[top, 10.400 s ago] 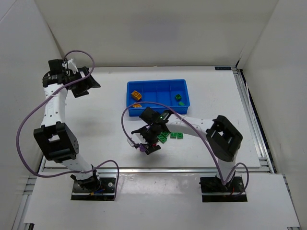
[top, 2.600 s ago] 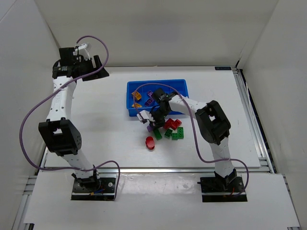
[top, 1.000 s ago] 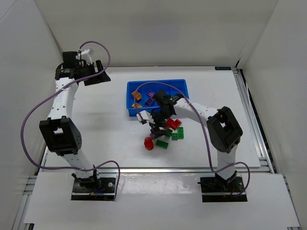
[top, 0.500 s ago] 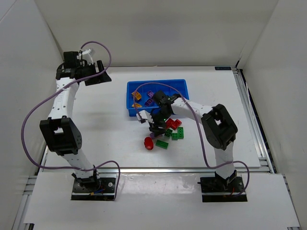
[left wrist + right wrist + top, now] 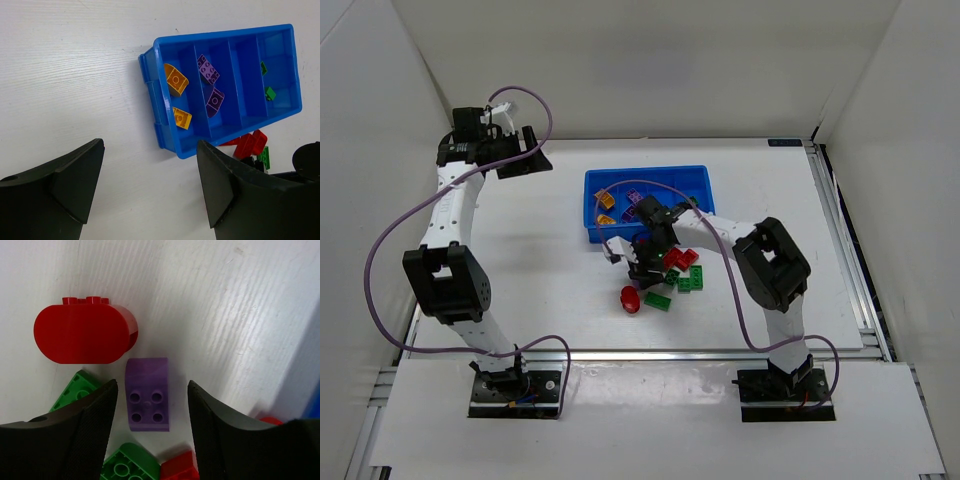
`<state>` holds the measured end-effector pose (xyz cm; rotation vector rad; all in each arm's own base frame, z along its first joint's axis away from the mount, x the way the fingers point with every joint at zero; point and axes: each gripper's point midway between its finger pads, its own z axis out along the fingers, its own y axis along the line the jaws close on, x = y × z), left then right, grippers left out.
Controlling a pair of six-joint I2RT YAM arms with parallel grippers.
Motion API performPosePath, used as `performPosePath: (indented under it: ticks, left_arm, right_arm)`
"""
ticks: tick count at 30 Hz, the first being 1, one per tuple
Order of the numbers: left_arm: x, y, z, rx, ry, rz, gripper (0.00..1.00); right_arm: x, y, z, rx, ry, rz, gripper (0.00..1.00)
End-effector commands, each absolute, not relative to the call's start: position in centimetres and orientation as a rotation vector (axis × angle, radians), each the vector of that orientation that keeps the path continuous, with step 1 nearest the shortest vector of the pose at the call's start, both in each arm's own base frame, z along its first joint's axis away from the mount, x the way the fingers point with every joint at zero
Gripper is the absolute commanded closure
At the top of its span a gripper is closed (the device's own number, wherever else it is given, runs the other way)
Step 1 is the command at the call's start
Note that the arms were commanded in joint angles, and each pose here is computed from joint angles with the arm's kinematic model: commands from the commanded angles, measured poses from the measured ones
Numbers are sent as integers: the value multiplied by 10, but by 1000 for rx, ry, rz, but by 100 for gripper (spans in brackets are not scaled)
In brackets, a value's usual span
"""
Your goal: Sort the legos into containers by color
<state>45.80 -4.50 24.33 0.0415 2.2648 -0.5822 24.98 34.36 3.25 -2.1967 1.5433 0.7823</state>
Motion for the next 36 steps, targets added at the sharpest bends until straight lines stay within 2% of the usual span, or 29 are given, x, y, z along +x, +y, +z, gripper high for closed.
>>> performPosePath:
  ticks: [1,7,8,10,11,15,18,21,27,30,32,33,35,36]
  left_arm:
    - [463,-46,248,62,2244,-576,15]
    - [464,-46,245,54,2251,-583,15]
    - [463,-46,244,52,2254,-586,15]
    - [463,-47,244,52,2255,-589,15]
    - [462,-46,242,49,2260,-586,15]
    - [461,-46,241,49,2262,-582,15]
    - [458,-49,241,56,2264,-588,16]
    - [454,-51,238,62,2262,-581,16]
    - [442,-56,243,76,2234,-557,15]
    - [442,-56,248,86,2222,-551,12]
    - [440,-57,251,102,2213,-549,6]
    - [439,-57,254,100,2205,-546,1]
    - [438,-57,256,103,2202,-554,1]
    - [438,-57,257,102,2200,-556,1]
  right_arm:
    - [244,342,23,-2217,1549,788,38]
    - [243,338,14,-2222,1557,773,41]
    - [242,337,11,-2225,1566,766,47]
    - [246,339,8,-2215,1562,748,53]
    - [247,337,4,-2213,1579,735,63]
    - [261,339,0,-2182,1596,647,85]
    - [267,347,22,-2135,1590,641,93]
    - [266,360,90,-1986,1568,694,98]
    - [308,379,204,-1651,1544,673,98]
    - [350,375,219,-1533,1621,641,98]
    - [374,374,203,-1491,1701,630,98]
    - [396,369,216,-1435,1704,608,98]
    - [416,364,187,-1402,1818,614,98]
    - [437,362,205,-1356,1795,597,98]
